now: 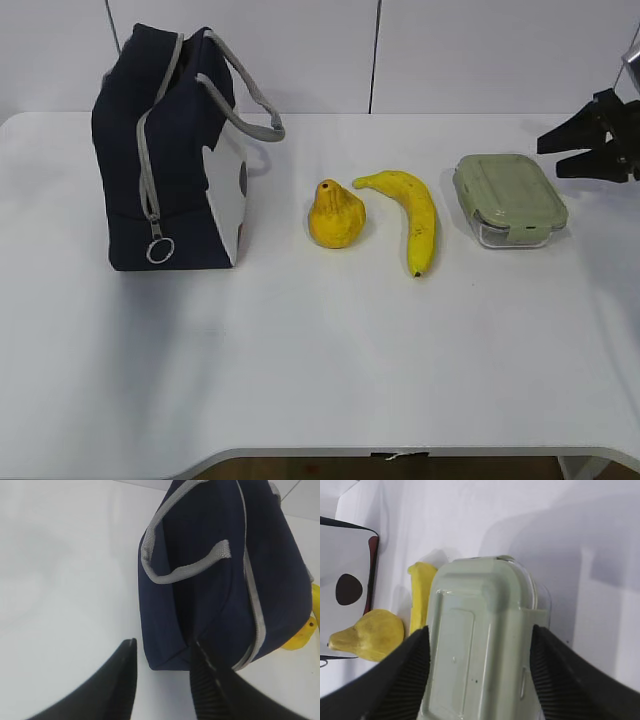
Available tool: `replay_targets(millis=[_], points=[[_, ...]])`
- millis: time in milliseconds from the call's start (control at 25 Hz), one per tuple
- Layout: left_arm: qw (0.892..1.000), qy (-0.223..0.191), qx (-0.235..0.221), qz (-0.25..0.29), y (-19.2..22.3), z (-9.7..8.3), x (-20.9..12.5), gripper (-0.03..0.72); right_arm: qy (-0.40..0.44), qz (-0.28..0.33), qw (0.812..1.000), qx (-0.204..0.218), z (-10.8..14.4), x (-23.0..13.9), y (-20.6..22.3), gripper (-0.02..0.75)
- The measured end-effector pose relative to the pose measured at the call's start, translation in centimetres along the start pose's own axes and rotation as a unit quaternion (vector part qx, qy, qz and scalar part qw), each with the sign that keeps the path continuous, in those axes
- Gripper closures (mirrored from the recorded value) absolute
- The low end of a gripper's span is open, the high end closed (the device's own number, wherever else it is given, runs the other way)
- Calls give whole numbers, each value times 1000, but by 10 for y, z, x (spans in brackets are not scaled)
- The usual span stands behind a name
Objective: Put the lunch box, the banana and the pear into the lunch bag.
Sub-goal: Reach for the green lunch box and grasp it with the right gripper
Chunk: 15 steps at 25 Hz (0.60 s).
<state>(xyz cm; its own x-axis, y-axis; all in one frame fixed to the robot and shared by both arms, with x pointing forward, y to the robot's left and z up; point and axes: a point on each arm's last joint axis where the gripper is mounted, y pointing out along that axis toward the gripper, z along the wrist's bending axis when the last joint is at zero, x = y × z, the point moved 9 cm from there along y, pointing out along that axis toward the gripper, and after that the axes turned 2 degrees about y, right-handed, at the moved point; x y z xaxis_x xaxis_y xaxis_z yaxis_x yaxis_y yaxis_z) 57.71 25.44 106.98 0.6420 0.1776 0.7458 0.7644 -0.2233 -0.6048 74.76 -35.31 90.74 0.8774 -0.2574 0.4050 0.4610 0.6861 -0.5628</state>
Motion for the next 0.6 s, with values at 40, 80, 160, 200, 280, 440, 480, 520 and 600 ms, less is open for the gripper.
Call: replay_targets(millis=[40,80,160,200,280,440,480,520,600], points=[[1000,0,0,0,0,0,0,411,-3,4,1000,-4,-2,-1,0,237],[1000,0,0,0,0,0,0,411,-7,9,1000,-11,-4,-3,0,237],[1000,0,0,0,0,0,0,411,-15,22,999,-25,-9,-8,0,237],[1000,0,0,0,0,0,0,411,-18,27,999,-31,-11,-10,0,237],[1000,0,0,0,0,0,0,411,-20,31,999,-36,-13,-11,-1,237],[1000,0,0,0,0,0,0,411,-19,35,998,-38,-16,-13,1,237],[1000,0,0,0,0,0,0,411,-18,37,998,-38,-18,-14,2,237],[1000,0,0,0,0,0,0,411,-17,38,998,-38,-19,-15,3,237],[1000,0,0,0,0,0,0,411,-16,39,998,-38,-20,-15,3,237]])
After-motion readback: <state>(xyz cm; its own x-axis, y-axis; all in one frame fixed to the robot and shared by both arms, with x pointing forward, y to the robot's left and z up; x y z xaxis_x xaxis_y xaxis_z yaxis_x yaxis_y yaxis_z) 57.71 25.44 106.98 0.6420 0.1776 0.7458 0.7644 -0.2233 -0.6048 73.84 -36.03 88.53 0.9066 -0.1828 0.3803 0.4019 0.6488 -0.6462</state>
